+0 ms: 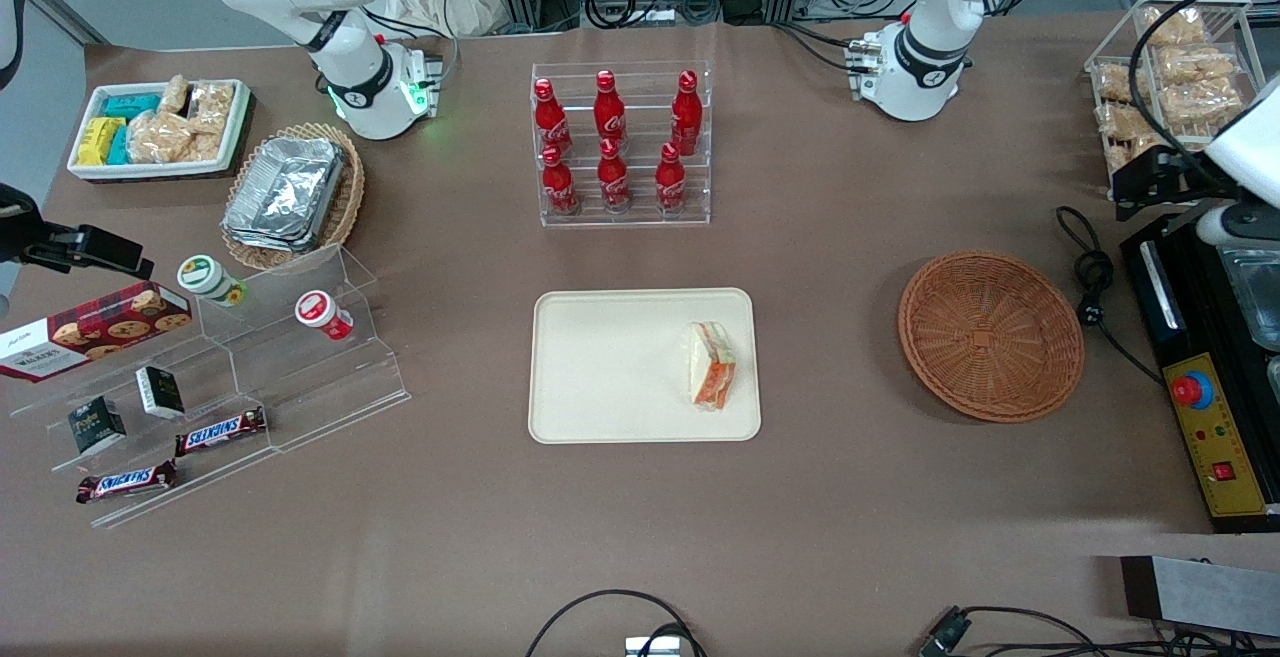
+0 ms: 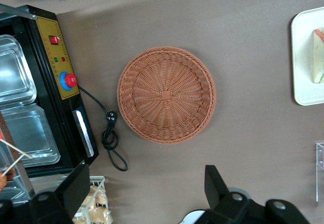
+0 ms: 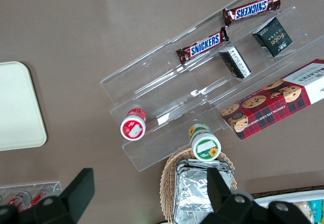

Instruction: Place sandwich from basket to tray

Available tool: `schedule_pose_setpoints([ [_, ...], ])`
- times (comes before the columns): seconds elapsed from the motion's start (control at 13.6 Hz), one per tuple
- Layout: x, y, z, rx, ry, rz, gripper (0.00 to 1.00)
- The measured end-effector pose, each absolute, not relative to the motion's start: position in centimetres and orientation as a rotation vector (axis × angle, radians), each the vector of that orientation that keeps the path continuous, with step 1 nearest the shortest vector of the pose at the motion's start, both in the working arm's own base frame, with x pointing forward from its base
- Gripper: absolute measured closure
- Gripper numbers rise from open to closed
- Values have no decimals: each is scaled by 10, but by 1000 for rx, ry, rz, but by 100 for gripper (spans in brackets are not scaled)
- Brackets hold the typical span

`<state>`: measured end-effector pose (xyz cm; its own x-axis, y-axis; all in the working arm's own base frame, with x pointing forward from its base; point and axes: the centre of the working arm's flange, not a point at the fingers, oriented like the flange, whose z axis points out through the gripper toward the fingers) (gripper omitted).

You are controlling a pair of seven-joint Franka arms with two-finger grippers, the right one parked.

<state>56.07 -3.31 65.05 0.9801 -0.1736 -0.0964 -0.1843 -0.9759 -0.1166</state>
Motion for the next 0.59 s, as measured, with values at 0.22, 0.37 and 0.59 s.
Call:
schedule_pose_setpoints([
  [0.22, 559, -41, 648, -3021, 253, 134, 0],
  [0.37, 558, -44, 650, -3051, 210, 128, 0],
  [0.59, 558, -45, 650, -3061, 189, 127, 0],
])
